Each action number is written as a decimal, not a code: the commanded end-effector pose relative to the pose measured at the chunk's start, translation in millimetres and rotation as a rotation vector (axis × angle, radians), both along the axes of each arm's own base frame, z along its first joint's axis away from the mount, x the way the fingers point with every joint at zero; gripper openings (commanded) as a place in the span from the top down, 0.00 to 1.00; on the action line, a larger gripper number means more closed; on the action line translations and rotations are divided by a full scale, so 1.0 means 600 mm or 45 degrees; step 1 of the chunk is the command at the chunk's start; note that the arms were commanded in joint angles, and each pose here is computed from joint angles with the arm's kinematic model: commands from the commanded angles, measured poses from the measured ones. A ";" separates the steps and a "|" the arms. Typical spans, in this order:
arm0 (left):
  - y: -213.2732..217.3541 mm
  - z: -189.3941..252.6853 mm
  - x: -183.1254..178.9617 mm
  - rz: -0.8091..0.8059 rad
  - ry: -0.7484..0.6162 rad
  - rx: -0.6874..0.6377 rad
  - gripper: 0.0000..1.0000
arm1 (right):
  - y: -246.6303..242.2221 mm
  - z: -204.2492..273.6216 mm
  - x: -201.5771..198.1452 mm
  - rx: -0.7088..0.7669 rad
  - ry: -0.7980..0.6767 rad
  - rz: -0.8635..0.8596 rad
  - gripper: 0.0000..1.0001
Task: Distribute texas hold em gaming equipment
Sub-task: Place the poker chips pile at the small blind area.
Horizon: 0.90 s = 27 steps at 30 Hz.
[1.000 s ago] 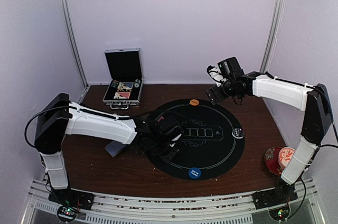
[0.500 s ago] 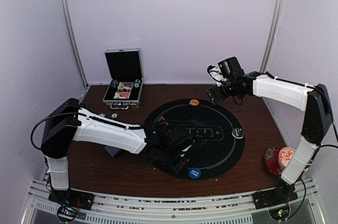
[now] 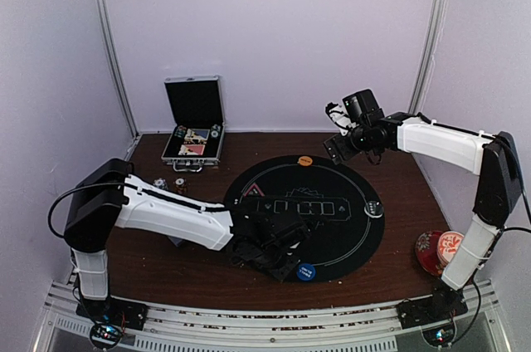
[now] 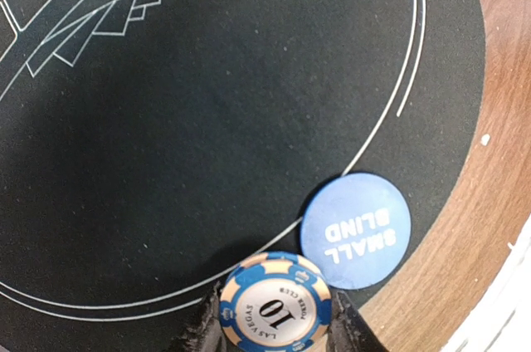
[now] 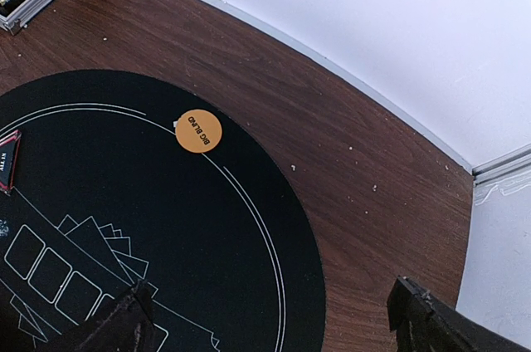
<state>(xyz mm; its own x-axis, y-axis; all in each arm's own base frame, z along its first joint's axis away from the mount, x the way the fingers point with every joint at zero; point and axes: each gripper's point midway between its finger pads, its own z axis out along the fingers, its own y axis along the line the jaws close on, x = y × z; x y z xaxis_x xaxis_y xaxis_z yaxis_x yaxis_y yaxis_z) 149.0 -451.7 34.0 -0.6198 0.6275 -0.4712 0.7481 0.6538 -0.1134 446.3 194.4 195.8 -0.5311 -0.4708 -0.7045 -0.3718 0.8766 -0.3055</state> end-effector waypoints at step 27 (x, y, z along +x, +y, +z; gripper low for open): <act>0.045 0.135 0.054 0.237 -0.254 -0.056 0.02 | -0.002 0.022 0.001 0.033 -0.035 -0.003 0.00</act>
